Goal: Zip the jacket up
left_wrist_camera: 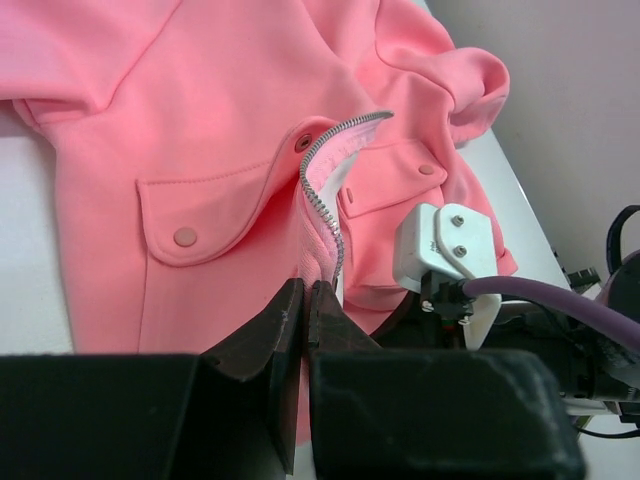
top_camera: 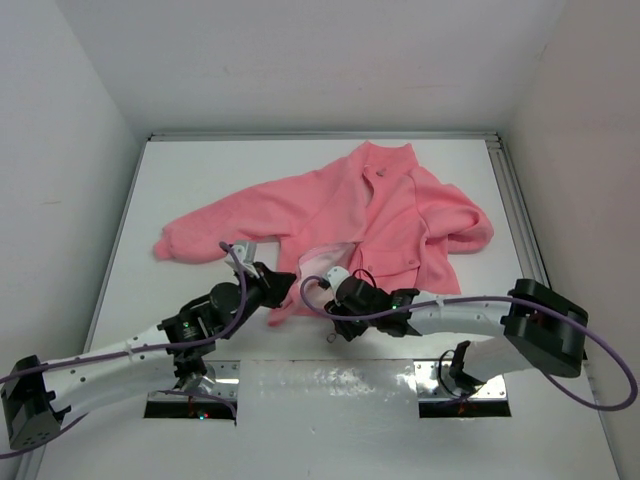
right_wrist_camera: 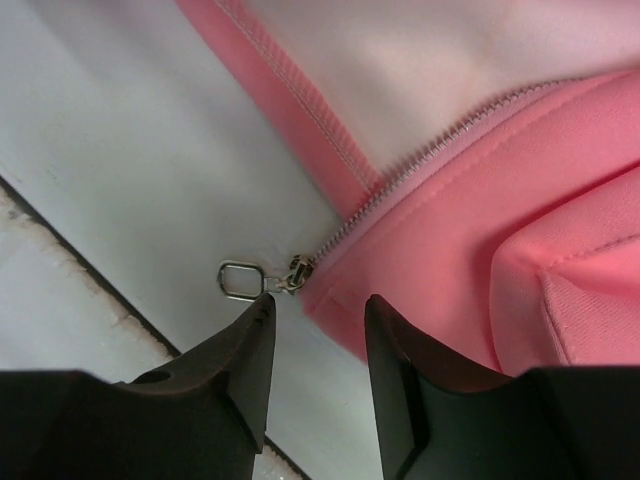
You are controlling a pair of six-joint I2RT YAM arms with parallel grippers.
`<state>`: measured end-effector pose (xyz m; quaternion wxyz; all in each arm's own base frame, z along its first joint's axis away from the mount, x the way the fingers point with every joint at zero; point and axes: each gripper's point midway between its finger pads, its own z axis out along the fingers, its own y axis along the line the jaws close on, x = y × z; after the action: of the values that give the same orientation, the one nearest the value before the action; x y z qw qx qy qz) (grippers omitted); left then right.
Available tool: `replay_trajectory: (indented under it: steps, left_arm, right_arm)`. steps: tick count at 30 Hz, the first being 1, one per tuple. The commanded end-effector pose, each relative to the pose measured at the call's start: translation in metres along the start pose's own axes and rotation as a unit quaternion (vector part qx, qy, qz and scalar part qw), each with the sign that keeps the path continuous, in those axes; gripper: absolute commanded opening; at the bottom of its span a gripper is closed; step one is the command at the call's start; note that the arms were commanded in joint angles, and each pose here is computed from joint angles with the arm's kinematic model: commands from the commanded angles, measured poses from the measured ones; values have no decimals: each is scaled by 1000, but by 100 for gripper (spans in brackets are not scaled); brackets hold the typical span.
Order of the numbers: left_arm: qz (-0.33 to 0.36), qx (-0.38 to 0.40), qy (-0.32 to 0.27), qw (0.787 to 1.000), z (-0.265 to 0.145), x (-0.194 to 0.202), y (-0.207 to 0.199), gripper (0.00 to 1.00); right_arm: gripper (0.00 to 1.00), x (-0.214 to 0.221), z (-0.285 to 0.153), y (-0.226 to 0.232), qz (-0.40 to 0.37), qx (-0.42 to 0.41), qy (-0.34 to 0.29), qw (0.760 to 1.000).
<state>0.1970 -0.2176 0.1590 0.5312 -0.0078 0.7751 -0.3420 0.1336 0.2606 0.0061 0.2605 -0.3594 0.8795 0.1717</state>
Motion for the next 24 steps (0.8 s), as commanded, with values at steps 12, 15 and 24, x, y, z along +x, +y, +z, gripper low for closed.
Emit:
replay_trajectory:
  steps: [12,15,24]
  left_arm:
    - [-7,11,-16,1000,0,-11,-5,0]
    - [-9,13,-18,1000,0,-11,-5,0]
    - [-6,11,-19,1000,-2,-15,-5,0]
  right_arm:
    - [42,15,13,-13,-15,30,12,999]
    - [37,24,16,-16,-11,35,27,999]
    - [8,46,16,-24,12,48,39,998]
